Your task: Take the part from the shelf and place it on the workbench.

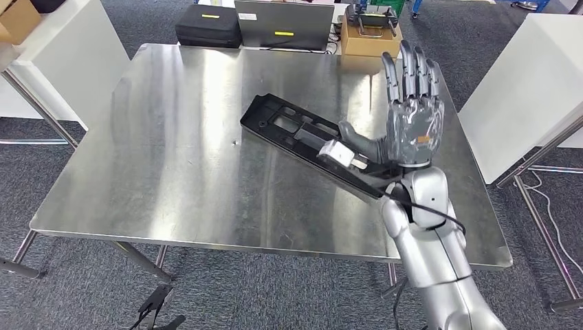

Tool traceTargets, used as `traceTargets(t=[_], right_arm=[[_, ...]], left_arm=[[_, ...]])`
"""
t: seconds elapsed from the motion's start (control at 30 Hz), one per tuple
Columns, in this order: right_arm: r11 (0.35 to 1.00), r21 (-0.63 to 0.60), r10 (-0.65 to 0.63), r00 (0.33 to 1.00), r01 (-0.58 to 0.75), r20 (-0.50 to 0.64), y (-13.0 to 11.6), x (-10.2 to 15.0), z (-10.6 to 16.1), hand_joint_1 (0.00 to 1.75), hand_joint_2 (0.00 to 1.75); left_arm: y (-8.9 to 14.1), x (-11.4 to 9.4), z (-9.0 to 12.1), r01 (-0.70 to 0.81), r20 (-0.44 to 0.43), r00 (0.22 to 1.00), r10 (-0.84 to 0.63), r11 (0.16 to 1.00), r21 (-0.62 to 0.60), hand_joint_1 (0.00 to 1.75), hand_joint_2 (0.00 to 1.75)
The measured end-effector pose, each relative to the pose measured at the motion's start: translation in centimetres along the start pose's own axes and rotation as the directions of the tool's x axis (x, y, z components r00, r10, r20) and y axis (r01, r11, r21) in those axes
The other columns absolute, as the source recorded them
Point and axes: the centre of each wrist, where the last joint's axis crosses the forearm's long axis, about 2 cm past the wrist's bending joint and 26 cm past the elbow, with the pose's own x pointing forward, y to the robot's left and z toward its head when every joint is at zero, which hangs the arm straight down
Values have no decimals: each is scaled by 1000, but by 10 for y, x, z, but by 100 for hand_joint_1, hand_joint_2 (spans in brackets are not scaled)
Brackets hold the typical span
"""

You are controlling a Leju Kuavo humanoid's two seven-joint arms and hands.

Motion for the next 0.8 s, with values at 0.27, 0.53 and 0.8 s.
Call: traceTargets(t=[0.27, 0.53, 0.8], right_arm=[[994, -96, -40, 997, 46, 73, -35, 21, 35, 0, 0], [988, -129, -75, 991, 89, 108, -47, 26, 61, 0, 0], [976, -159, -133, 986, 148, 101, -64, 33, 97, 0, 0]], left_arm=[[9, -12, 2, -32, -3, 999, 32, 999, 17, 0, 0], [10, -18, 2, -72, -6, 997, 73, 997, 19, 0, 0], [10, -42, 4, -112, -10, 994, 112, 994, 13, 0, 0]])
